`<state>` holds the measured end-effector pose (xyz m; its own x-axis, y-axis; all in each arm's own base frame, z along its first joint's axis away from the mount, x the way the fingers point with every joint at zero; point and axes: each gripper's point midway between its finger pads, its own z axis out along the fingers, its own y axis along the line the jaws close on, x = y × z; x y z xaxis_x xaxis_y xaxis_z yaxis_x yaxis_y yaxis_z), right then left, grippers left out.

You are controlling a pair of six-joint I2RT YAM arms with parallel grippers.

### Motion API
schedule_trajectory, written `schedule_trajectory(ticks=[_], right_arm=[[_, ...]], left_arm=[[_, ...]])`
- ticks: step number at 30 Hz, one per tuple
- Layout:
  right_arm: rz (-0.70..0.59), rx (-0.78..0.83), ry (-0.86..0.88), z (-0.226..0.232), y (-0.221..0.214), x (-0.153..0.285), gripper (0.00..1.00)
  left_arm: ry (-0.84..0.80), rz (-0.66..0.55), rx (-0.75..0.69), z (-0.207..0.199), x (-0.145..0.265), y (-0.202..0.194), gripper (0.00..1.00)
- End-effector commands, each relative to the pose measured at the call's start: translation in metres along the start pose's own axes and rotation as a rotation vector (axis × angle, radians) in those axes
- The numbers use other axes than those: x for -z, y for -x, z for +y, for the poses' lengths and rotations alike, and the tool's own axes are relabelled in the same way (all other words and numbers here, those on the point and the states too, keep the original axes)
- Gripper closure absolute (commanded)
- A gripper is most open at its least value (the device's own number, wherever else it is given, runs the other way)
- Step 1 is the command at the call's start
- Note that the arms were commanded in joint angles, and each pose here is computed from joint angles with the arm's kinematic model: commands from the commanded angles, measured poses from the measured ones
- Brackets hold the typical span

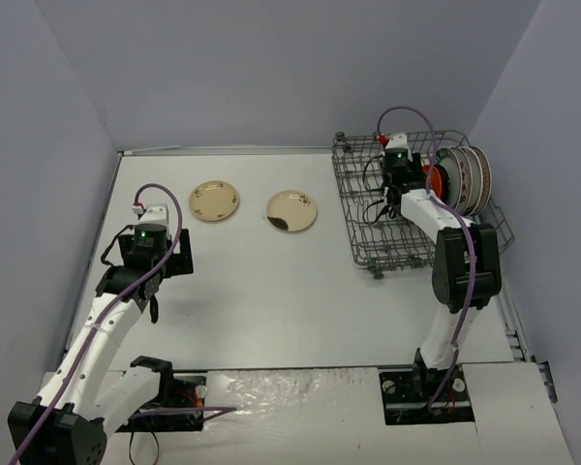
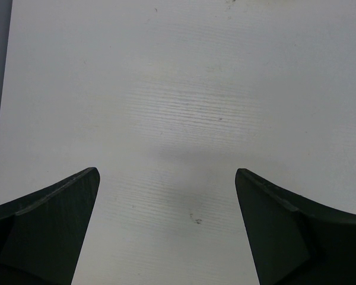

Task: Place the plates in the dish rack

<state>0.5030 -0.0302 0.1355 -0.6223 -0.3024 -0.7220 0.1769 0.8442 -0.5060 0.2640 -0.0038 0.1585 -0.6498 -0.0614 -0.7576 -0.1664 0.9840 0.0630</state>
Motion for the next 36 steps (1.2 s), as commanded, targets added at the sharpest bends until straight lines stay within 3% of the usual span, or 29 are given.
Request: schedule_trajectory(ticks=[1,9,11,18,24,28,36], right_arm=[[-0.146,-0.139,-0.028,-0.038,0.051,0.040,0.46],[-0.304,-0.278,0.033,-0.078,0.097,0.118,0.28],[-0.393,-0.359,0.097,-0.094,0.113,0.158,0.21],[-0.540,-0.603,0.339,-0.097,0.119,0.237,0.06],[-0.510,-0.676,0.657,-0.047,0.086,0.274,0.00],[-0.478,-0.706,0.804,-0.024,0.063,0.294,0.00],[-0.421,-0.707,0.939,0.003,0.037,0.309,0.00]], left_arm=[[-0.010,-0.080,0.021,-0.001,0.005,0.027,0.03],[-0.065,-0.074,0.091,-0.014,0.006,0.031,0.03],[-0.102,-0.066,0.138,-0.025,0.003,0.038,0.03],[-0.194,-0.040,0.322,-0.064,-0.029,0.074,0.03],[-0.239,-0.012,0.516,-0.090,-0.080,0.104,0.03],[-0.301,-0.011,0.731,-0.093,-0.118,0.121,0.03],[-0.306,-0.007,0.843,-0.092,-0.179,0.128,0.07]])
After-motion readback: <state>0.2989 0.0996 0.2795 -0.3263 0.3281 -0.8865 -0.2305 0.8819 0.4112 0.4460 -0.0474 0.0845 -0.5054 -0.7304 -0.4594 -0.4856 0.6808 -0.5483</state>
